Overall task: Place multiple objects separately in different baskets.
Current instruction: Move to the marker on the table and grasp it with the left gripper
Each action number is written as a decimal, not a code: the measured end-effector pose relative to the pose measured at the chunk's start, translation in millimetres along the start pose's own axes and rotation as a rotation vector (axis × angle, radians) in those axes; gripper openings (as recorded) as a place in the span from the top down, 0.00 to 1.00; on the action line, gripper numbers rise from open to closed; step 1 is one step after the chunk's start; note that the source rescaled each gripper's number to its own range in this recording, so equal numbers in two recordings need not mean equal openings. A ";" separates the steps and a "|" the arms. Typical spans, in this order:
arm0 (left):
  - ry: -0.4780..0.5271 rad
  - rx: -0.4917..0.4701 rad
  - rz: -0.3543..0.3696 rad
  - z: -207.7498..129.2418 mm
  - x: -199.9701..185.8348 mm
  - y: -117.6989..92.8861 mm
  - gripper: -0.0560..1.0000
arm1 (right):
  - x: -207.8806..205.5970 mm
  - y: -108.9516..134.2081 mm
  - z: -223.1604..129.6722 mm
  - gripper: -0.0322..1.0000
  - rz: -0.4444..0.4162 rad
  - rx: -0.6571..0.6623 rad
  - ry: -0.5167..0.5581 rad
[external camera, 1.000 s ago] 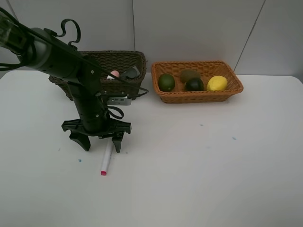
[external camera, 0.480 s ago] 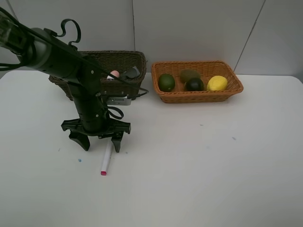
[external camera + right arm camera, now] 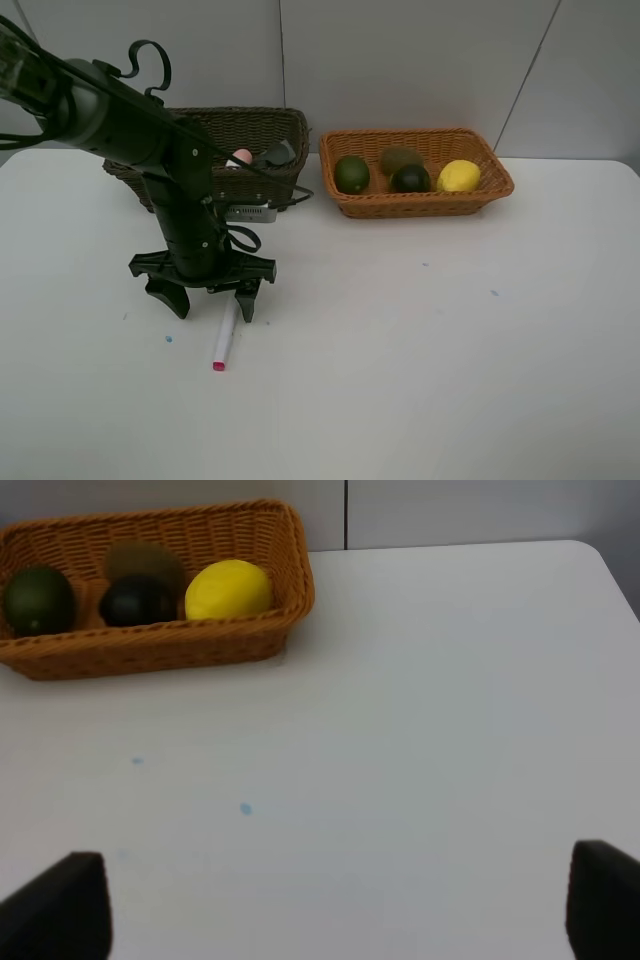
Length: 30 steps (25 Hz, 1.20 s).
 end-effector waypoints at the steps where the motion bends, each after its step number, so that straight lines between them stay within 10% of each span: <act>1: 0.000 0.000 0.000 0.0 0.0 0.0 0.01 | 0.0 0.0 0.0 0.01 0.000 0.000 0.000; 4: 0.000 0.000 0.000 0.0 0.0 0.0 0.08 | 0.0 0.0 0.0 0.01 0.000 0.000 0.000; 12: -0.001 0.001 0.000 0.1 0.0 0.0 0.74 | 0.0 0.0 0.0 0.01 0.000 0.000 0.000; 30: -0.005 0.010 0.006 0.7 0.0 0.8 0.77 | 0.0 0.0 0.0 0.01 0.000 0.000 0.000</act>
Point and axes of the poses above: a point on each arm's last joint axis where the gripper is mounted, x pointing out along that axis toward the gripper, y along the wrist's bending axis when the last joint is at zero, z = x × y, the point moved 4 cm from there along x, pointing out along that axis toward the gripper, and after that the axes turned 10 degrees about -x, right-handed, at the moved point
